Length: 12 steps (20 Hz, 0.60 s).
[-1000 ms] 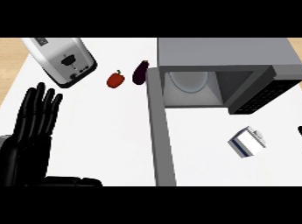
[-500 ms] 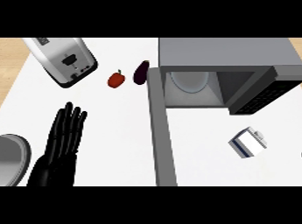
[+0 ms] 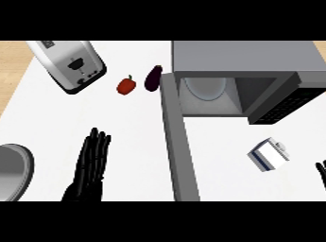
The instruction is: Pick up the milk, place it into the microwave and close the microwave
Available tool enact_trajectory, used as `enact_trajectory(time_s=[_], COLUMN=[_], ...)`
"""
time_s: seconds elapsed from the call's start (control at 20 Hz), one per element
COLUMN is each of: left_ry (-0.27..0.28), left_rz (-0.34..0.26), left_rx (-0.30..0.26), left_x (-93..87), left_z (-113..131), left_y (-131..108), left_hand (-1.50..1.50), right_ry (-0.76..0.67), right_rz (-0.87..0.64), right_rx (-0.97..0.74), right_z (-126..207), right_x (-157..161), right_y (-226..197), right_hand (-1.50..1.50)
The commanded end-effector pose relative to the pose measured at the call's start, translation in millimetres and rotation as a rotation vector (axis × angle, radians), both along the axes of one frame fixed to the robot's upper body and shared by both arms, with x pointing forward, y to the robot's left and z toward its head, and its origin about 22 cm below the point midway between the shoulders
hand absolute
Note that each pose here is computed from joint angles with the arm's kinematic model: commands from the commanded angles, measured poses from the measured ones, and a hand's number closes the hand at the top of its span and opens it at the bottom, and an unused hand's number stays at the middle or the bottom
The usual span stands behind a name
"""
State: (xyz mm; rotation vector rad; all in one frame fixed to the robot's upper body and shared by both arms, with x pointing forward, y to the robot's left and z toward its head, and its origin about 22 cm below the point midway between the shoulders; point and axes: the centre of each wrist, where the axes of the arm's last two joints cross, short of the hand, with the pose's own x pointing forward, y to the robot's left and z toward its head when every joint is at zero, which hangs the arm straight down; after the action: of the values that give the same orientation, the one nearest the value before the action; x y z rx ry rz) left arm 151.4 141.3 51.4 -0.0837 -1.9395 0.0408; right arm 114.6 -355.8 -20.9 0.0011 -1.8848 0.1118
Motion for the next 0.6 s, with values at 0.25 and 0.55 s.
enact_trajectory(time_s=[0.25,0.55], left_ry=[0.019,0.031], left_rz=[-0.039,-0.045], left_rx=[-0.009,-0.024], left_x=[-1.5,-8.8], left_z=[-16.3,5.8], left_y=[-2.6,14.8], left_hand=[-1.50,-1.50], right_ry=[0.000,0.026], right_rz=[-0.037,-0.072], right_rx=[-0.008,-0.062], right_z=[-34.7,-69.1], right_x=[47.8,50.1], right_y=[0.0,-11.0], right_hand=[-1.50,-1.50])
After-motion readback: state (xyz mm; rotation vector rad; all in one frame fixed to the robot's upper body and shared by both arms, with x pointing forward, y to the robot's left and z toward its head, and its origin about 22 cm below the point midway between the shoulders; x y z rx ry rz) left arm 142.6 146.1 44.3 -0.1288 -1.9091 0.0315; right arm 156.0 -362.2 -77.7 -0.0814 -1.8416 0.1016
